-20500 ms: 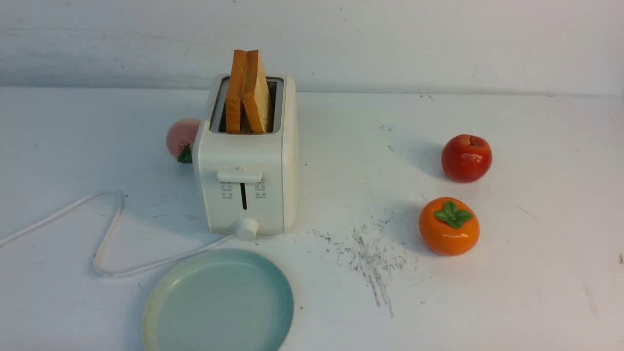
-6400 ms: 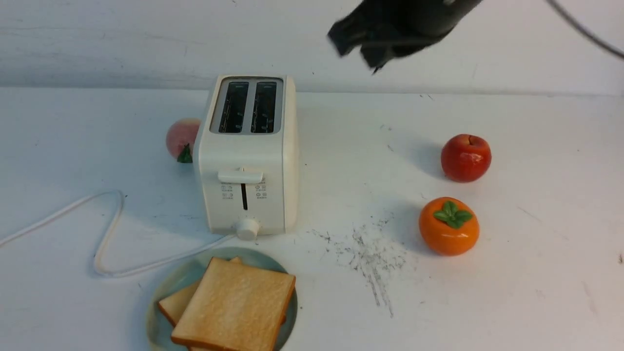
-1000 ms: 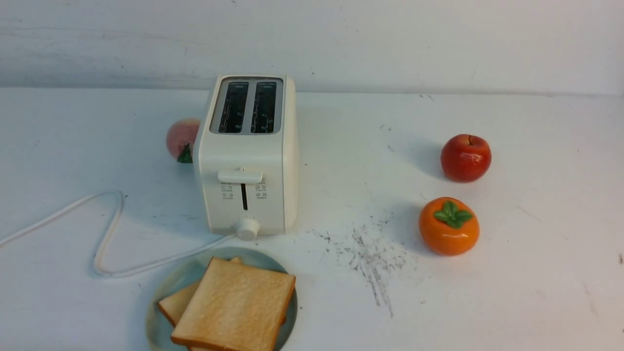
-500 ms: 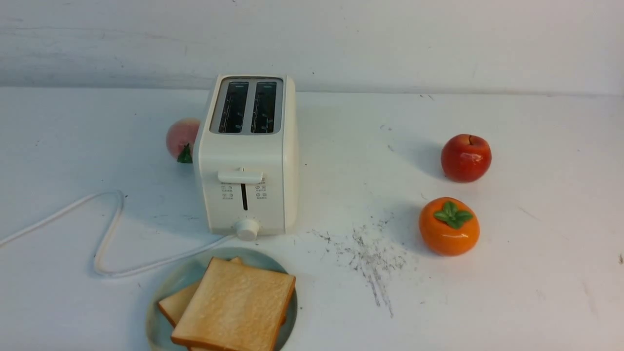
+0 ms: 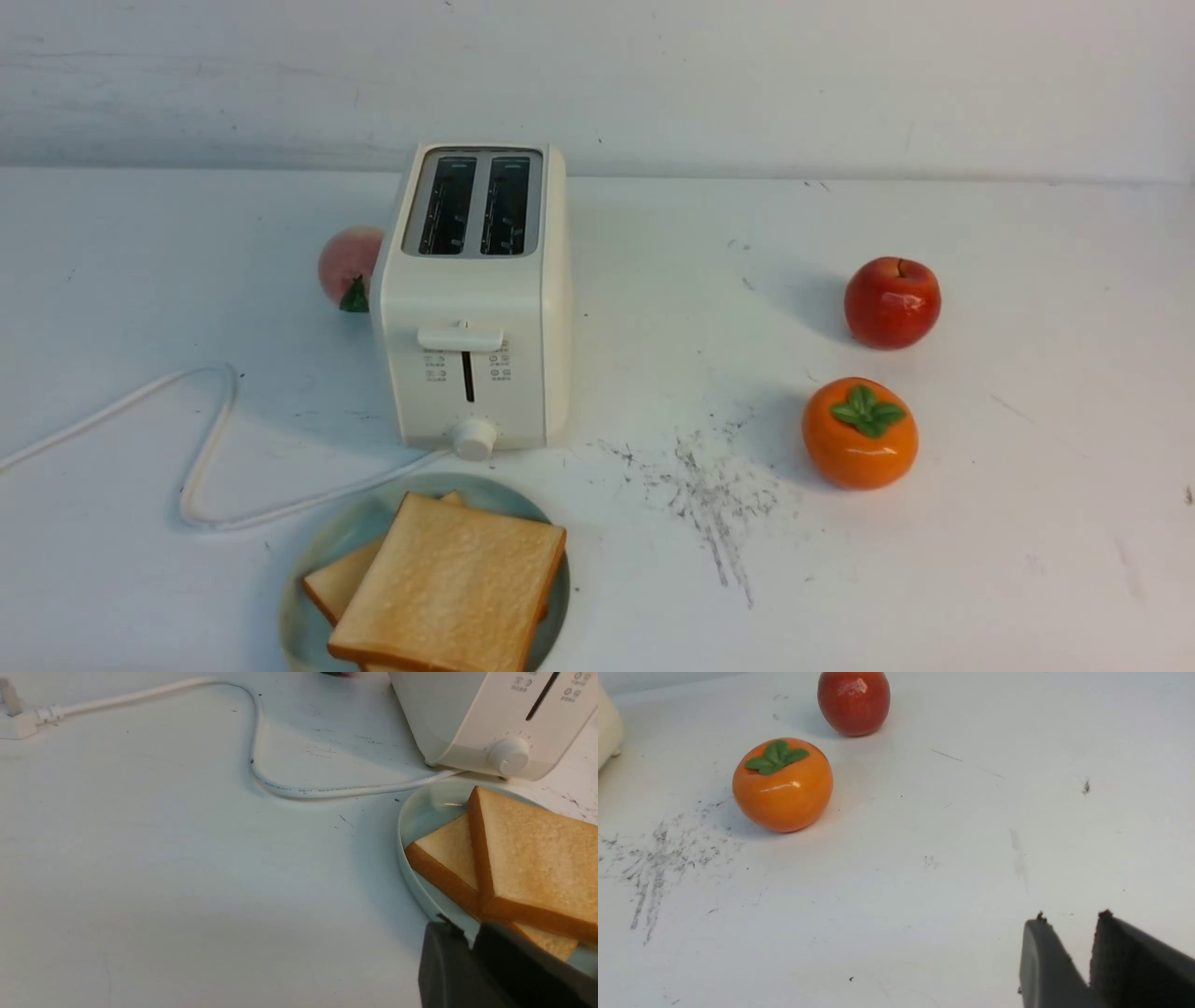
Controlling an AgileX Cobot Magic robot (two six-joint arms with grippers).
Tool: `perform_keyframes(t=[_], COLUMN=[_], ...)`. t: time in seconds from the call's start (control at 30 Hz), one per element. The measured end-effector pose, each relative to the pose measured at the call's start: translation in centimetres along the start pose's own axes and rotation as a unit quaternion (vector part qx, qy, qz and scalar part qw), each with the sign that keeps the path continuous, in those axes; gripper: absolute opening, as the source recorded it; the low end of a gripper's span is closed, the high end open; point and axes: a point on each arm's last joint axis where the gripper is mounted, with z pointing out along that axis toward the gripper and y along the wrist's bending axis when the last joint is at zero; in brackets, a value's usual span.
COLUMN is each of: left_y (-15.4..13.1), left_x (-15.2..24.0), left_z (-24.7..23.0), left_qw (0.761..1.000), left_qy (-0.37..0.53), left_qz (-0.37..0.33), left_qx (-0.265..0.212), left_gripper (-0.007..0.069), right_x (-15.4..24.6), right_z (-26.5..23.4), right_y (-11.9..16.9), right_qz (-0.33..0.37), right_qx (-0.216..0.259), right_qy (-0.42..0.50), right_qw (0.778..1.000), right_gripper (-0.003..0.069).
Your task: Take toasted bread from bread machine on white table place on plate.
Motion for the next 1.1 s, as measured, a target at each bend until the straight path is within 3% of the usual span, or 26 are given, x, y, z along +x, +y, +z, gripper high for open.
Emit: perform_keyframes(t=[1.1], left_y=[0.0], left_x=[0.0], left_z=[0.0], left_qw=[1.0], left_qy=[0.0], left_qz=[0.0], left_qx=[0.0], left_gripper=[0.0113], right_x=[0.0], right_z=[0.0], right_y=[-0.02], right_qz=[-0.001], right_qx=[0.002], right_qy=[0.0], right_qw=[1.0], right_gripper=[0.0213])
